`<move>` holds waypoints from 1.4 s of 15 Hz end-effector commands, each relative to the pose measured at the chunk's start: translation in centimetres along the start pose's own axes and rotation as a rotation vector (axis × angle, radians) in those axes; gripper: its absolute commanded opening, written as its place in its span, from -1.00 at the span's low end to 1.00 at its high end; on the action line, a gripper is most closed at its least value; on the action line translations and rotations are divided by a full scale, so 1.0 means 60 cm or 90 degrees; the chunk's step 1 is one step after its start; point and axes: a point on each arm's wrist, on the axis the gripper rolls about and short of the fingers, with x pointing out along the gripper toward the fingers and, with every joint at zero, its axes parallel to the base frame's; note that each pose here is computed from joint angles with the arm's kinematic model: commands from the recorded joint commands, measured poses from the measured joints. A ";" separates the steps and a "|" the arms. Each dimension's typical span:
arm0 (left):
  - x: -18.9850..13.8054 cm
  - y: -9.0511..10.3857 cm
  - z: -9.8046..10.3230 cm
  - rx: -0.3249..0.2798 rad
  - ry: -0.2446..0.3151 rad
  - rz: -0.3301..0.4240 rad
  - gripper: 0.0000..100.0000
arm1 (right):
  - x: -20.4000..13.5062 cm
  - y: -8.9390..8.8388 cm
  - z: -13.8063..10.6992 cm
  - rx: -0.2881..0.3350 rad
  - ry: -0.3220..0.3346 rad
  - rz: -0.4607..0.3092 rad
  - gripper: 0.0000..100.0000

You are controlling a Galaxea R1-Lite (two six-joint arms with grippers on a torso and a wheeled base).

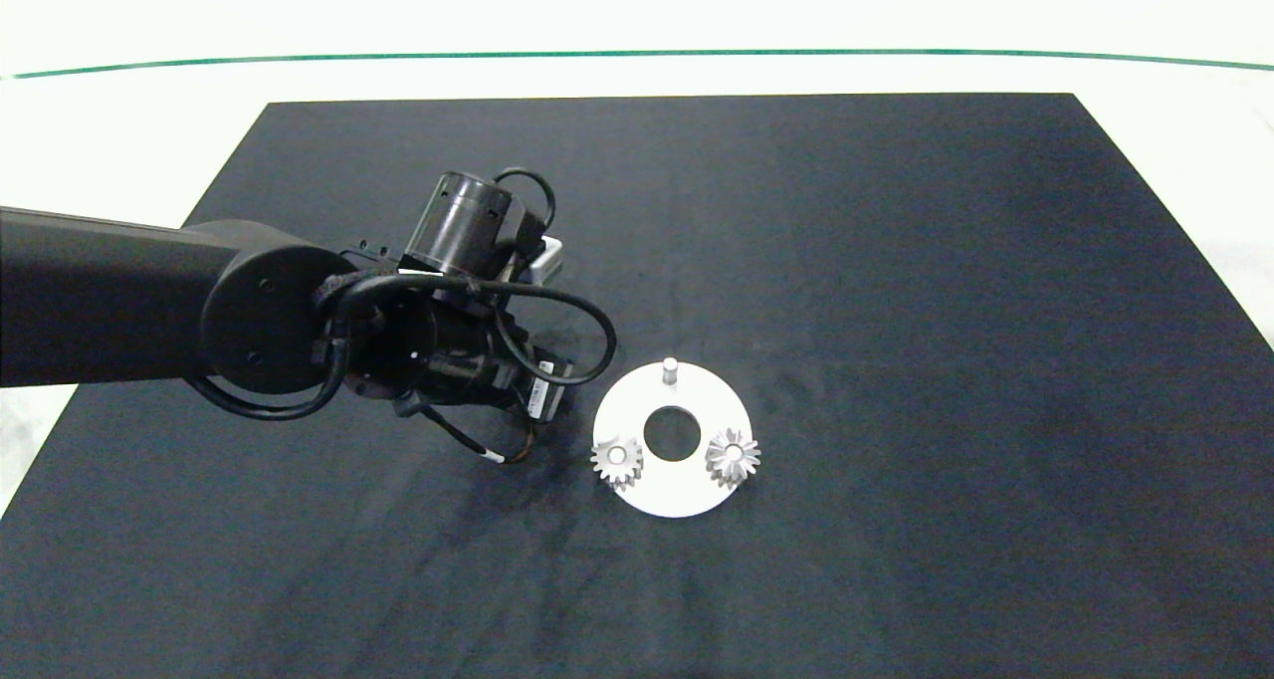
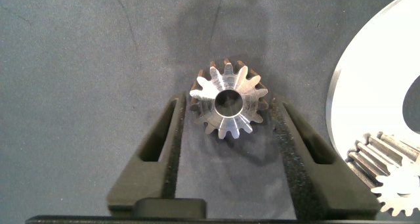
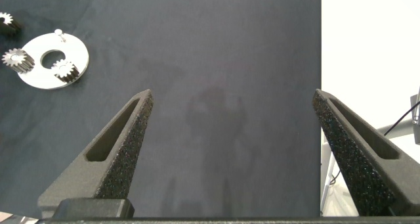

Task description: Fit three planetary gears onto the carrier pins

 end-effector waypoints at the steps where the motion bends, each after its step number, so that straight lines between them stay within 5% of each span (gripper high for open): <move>1: 0.000 0.000 0.000 0.000 0.000 0.002 -0.12 | 0.000 0.000 -0.001 -0.002 0.003 0.000 1.00; 12: -0.002 -0.002 -0.004 0.005 0.003 0.000 -0.56 | -0.004 -0.001 -0.001 -0.001 -0.003 -0.002 1.00; 18: -0.034 0.004 0.011 0.027 -0.037 -0.002 -0.56 | -0.005 -0.001 -0.002 -0.001 -0.005 -0.002 1.00; 21: -0.063 -0.023 0.018 0.045 -0.066 -0.033 -0.56 | -0.005 -0.001 -0.001 -0.001 -0.004 -0.002 1.00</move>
